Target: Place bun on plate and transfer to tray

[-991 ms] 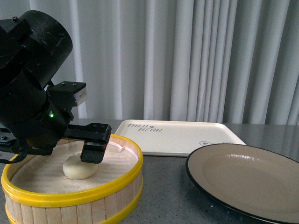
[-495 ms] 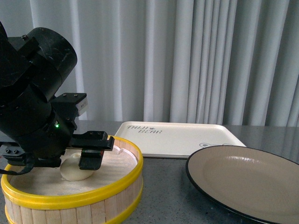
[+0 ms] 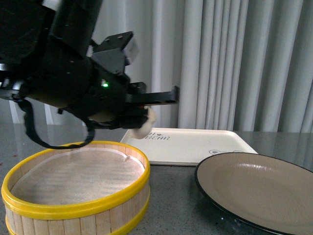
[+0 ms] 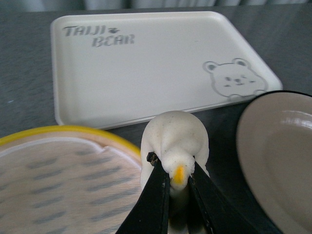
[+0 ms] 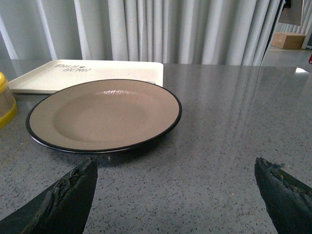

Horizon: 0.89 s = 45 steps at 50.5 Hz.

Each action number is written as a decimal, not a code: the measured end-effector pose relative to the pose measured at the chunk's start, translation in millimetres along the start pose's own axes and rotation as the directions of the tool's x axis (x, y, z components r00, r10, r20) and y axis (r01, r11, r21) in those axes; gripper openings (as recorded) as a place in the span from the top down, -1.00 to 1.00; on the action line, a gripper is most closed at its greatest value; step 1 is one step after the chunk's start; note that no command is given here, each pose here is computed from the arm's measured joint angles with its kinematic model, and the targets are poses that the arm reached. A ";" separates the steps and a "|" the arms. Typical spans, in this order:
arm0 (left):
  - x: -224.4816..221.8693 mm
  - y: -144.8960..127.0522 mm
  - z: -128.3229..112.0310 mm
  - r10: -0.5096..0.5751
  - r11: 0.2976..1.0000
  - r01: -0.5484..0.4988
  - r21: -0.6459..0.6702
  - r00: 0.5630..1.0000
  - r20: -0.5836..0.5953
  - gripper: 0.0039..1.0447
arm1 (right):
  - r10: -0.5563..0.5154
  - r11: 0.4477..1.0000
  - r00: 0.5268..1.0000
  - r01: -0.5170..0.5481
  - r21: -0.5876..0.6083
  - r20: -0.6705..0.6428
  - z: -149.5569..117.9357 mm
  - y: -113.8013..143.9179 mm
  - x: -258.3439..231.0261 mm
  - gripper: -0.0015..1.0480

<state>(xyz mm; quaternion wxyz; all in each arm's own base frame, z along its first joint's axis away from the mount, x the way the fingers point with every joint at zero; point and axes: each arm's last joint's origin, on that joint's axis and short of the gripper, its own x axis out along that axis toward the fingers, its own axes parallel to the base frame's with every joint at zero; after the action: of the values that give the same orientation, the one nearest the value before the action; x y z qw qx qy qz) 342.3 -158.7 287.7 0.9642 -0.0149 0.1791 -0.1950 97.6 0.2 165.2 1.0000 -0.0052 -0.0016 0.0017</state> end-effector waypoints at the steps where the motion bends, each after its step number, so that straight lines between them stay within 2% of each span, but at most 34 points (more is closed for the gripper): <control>1: 1.0 -5.9 -0.9 -0.016 1.000 0.016 0.008 1.000 0.002 0.91 | 0.000 1.000 1.000 0.000 0.000 0.000 0.0 0.0 0.0 -0.83; 14: 31.2 -77.4 -16.4 -0.137 0.987 0.142 0.073 0.988 -0.076 0.91 | 0.000 1.000 1.000 0.000 0.000 0.000 0.0 0.0 0.0 -0.83; 19: 40.2 -98.2 -13.8 -0.150 0.981 0.158 0.113 0.986 -0.076 0.91 | 0.000 1.000 1.000 0.000 0.000 0.000 0.0 0.0 0.0 -0.83; 28: 57.2 -136.5 -1.8 -0.238 0.946 0.251 0.204 0.968 -0.086 0.91 | 0.000 1.000 1.000 0.000 0.000 0.000 0.0 0.0 0.0 -0.83; 35: 69.9 -152.4 -2.0 -0.238 0.928 0.261 0.267 0.964 -0.117 0.91 | 0.000 1.000 1.000 0.000 0.000 0.000 0.0 0.0 0.0 -0.83; 40: 82.4 -156.4 -7.7 -0.162 0.928 0.214 0.306 0.969 -0.186 0.91 | 0.000 1.000 1.000 0.000 0.000 0.000 0.0 0.0 0.0 -0.83; 45: 88.5 -157.0 -14.1 -0.143 0.924 0.218 0.315 0.959 -0.243 0.91 | 0.000 1.000 1.000 0.000 0.000 0.000 0.0 0.0 0.0 -0.83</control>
<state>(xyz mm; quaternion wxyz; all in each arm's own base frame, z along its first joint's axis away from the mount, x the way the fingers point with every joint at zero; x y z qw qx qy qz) 355.2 -336.8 259.9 0.9049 0.1556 0.2444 -0.3116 97.6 0.2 165.2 1.0000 -0.0052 -0.0016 0.0015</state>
